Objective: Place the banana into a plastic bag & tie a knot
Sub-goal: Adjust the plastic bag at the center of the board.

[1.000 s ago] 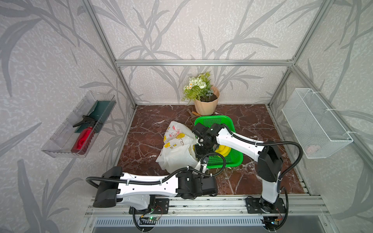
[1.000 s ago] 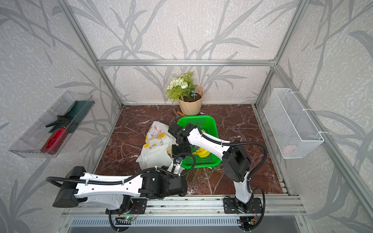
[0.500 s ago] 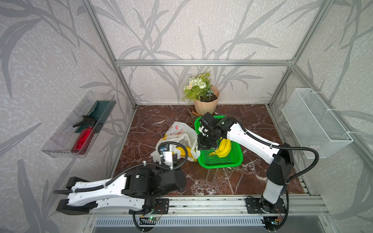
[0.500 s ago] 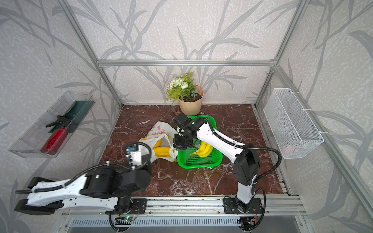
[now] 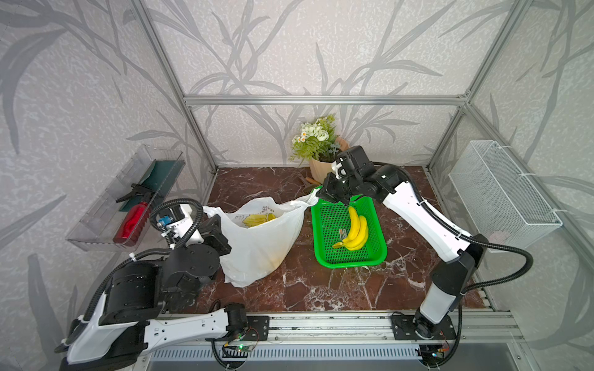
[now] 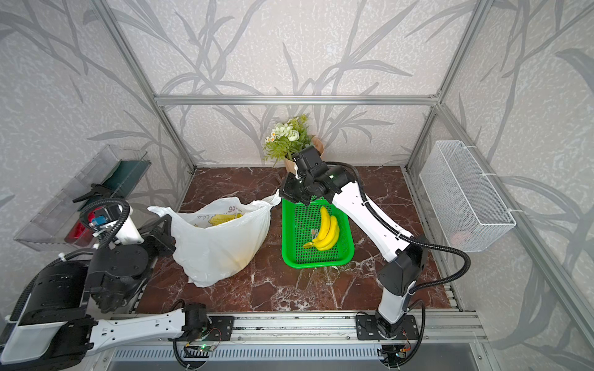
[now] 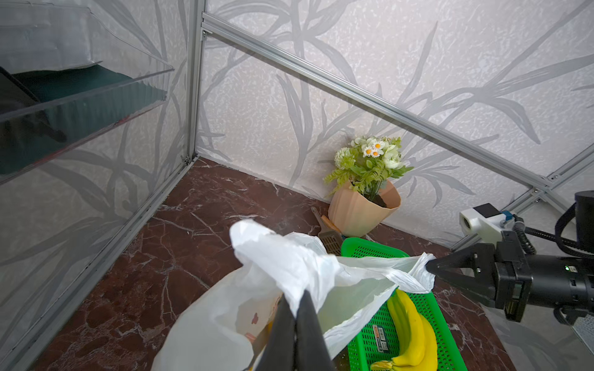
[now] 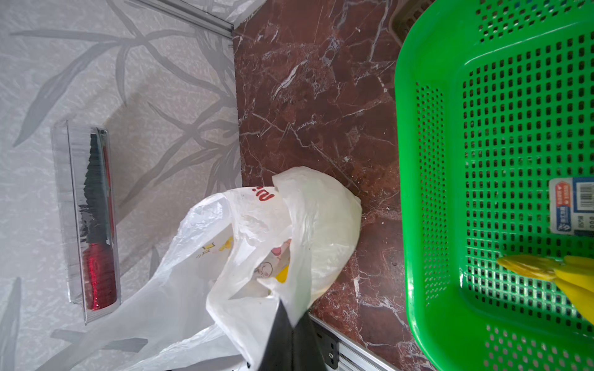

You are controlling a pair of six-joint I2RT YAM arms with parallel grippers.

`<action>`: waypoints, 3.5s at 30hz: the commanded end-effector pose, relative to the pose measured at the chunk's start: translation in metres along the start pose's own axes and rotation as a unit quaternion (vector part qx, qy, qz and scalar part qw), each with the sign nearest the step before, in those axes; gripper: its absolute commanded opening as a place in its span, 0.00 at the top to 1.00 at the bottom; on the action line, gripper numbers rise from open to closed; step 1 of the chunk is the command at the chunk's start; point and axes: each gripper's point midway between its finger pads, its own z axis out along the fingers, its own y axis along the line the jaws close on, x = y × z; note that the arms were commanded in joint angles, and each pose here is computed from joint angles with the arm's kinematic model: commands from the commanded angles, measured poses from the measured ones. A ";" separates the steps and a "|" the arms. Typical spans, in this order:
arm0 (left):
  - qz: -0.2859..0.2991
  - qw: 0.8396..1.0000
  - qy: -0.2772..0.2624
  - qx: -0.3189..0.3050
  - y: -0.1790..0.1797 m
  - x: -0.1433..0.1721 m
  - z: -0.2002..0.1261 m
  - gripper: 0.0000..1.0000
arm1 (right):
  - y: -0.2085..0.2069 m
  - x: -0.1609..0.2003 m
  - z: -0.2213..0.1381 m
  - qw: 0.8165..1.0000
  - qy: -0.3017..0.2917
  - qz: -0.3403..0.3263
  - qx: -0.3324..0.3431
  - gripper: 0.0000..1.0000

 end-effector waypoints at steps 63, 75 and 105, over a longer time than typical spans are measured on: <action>-0.152 0.941 0.295 0.062 -0.106 0.074 0.232 1.00 | -0.107 -0.117 -0.113 0.979 -0.176 0.013 0.103 1.00; -0.091 0.945 0.312 0.031 -0.065 0.071 0.192 1.00 | -0.119 -0.057 -0.086 0.981 -0.150 0.016 0.124 1.00; -0.159 0.933 0.322 0.030 -0.049 0.082 0.152 1.00 | -0.158 -0.038 -0.157 0.882 -0.207 -0.332 0.261 0.31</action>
